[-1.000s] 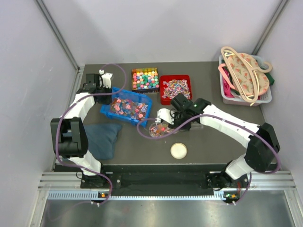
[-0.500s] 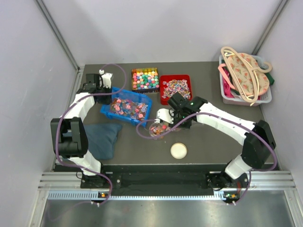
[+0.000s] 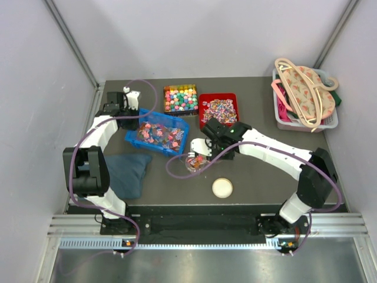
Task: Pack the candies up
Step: Place the fake candies in the packing bottle.
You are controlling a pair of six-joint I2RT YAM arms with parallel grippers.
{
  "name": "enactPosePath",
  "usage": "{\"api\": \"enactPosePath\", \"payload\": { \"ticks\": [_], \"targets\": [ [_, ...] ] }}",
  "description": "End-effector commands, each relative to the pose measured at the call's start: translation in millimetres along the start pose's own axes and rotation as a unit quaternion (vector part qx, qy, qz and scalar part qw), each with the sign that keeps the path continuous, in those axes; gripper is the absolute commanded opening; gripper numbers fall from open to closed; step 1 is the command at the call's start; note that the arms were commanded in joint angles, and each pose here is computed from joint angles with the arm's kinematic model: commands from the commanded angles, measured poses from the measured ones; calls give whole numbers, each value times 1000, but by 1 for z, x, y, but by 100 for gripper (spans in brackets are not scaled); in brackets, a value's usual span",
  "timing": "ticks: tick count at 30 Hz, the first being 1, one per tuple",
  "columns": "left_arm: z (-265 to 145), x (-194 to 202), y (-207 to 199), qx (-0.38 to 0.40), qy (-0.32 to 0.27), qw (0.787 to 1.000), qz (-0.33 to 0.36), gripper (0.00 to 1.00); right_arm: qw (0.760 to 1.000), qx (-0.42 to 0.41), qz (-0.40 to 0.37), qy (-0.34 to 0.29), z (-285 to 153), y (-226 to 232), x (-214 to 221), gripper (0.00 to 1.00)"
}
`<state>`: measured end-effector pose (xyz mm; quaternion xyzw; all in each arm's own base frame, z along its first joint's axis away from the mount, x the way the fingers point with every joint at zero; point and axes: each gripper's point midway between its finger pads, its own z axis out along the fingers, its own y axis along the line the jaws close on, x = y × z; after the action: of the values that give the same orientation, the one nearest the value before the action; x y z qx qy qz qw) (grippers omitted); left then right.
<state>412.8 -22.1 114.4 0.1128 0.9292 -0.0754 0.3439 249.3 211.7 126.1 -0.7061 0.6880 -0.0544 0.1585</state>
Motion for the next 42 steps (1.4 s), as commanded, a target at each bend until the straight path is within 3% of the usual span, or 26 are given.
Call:
{"api": "enactPosePath", "payload": {
  "ticks": [1, 20, 42],
  "targets": [
    [-10, -43, -6, 17, -74, 997, 1, 0, 999, 30, -21, 3, -10, -13, -11, 0],
    [-9, -42, -7, 19, -73, 997, 1, 0, 992, 78, -78, 61, -14, -30, -8, 0],
    [-10, -43, -6, 17, -74, 997, 2, 0, 985, 95, -121, 80, -28, -24, -13, 0]
  ]
}}
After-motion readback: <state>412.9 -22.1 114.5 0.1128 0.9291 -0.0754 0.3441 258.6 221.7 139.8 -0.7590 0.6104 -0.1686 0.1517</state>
